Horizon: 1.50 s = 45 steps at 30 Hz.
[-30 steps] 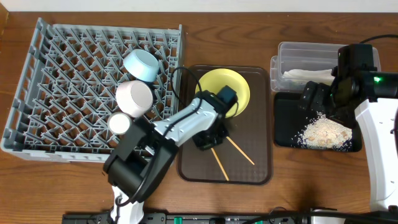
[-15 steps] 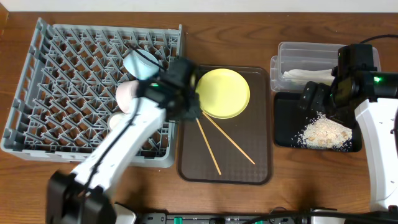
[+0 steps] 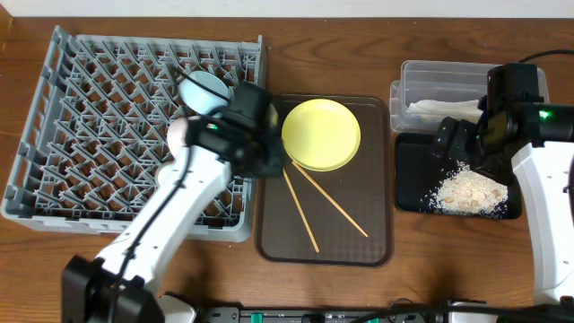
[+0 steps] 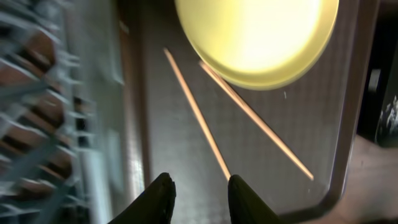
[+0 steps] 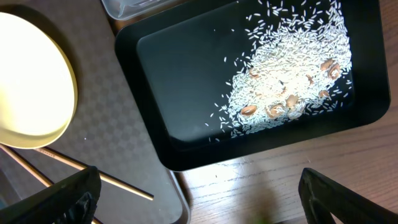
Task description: Sort waste into correct bins and load items into the dishwasher
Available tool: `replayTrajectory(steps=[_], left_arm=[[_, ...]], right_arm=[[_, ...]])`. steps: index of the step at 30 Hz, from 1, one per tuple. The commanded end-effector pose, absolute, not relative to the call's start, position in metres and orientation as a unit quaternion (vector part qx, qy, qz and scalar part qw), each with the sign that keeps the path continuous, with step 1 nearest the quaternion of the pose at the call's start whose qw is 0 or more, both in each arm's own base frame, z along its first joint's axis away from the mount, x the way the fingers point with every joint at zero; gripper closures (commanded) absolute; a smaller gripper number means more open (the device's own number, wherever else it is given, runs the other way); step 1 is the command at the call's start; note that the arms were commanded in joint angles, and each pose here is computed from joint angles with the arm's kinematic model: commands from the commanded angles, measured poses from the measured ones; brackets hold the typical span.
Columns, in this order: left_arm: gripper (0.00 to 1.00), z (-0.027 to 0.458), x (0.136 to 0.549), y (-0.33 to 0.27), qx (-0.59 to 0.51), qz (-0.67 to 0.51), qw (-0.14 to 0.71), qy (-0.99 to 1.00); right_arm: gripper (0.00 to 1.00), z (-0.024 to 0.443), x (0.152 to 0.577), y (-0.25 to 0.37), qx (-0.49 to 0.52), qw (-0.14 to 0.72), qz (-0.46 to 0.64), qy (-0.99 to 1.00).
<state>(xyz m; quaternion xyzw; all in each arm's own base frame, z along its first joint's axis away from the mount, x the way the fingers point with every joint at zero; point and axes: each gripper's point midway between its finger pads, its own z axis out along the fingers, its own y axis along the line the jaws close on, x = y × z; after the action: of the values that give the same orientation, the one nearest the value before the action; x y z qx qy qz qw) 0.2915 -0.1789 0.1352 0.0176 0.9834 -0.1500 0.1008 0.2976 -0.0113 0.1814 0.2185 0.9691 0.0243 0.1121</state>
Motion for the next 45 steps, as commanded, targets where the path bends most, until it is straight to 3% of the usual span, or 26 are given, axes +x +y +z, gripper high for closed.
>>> replayTrajectory(steps=[1,9,16,31,42,45], left_arm=[[0.67,0.11,0.271,-0.195,-0.004,-0.139,0.052,0.989],[0.66,0.056,0.243,-0.203,-0.097,-0.068,-0.017,0.993],[0.59,0.022,0.239,-0.219,-0.079,-0.05,-0.037,0.995],[0.59,-0.018,0.234,-0.219,-0.088,-0.02,-0.068,0.994],[0.91,-0.019,0.237,-0.222,-0.088,-0.025,-0.064,0.994],[0.92,-0.019,0.237,-0.222,-0.087,-0.026,-0.062,0.994]], right_arm=[[0.01,0.187,0.297,-0.014,0.224,0.122,0.026,0.967],[0.01,0.188,0.297,-0.014,0.224,0.123,0.026,0.967],[0.01,0.187,0.297,-0.014,0.224,0.122,0.026,0.967],[0.01,0.187,0.297,-0.014,0.224,0.122,0.026,0.967],[0.01,0.187,0.297,-0.014,0.224,0.122,0.026,0.967],[0.01,0.187,0.297,-0.014,0.224,0.122,0.026,0.967]])
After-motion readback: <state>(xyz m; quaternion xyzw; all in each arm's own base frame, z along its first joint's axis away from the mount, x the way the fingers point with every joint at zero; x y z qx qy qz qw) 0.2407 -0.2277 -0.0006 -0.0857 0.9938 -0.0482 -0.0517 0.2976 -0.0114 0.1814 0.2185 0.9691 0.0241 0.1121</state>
